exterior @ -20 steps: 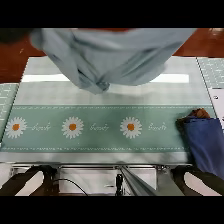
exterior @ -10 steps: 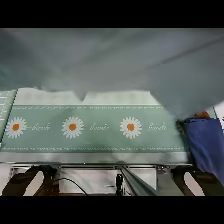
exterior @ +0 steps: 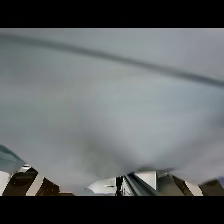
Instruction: Fold the shirts.
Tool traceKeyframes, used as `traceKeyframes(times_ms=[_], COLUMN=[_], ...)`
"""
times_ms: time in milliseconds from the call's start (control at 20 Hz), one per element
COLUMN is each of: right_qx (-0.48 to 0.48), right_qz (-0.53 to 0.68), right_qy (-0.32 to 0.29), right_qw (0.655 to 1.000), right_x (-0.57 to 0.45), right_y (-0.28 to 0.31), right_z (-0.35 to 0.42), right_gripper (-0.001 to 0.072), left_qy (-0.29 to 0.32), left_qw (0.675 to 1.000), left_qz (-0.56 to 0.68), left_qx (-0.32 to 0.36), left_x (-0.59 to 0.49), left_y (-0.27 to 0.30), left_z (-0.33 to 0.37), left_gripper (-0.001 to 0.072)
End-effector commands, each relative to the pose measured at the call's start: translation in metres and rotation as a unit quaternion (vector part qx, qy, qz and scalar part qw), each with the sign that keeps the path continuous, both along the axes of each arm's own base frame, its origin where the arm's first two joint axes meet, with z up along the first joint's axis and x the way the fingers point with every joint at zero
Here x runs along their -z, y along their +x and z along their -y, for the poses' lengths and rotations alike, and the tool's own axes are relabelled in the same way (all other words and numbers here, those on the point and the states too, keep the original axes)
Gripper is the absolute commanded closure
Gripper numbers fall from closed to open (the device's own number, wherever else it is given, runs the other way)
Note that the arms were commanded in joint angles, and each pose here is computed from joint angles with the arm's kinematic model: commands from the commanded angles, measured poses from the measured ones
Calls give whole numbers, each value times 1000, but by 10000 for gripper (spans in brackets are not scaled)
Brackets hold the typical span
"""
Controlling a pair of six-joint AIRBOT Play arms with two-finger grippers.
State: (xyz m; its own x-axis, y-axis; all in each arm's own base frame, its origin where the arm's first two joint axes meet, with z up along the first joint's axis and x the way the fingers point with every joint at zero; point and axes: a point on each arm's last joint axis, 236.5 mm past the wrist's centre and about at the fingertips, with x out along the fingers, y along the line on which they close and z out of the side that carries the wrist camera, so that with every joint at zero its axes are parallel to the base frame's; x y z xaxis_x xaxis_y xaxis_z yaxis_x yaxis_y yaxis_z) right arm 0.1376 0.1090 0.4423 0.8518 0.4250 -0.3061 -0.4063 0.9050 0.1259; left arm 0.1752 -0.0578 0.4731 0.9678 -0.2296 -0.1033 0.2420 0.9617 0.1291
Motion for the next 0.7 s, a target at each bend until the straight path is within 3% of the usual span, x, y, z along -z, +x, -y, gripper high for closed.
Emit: traceKeyframes(times_ms=[0,450,650], right_qx=[-32,-25,16], right_qz=[-67,-253,-305], right_qy=[25,133,200], right_qw=[997,958,931], right_x=[41,218,287], right_y=[36,246,337], right_z=[-9,3,15], right_gripper=[695,695,695], left_qy=[-14,-56,-142], left_qw=[997,940,902], left_qz=[-75,-337,-404], left_qx=[-5,-19,-44], left_x=[58,269,338], left_y=[61,263,304], left_z=[-5,-15,-8], left_gripper=[679,678,678])
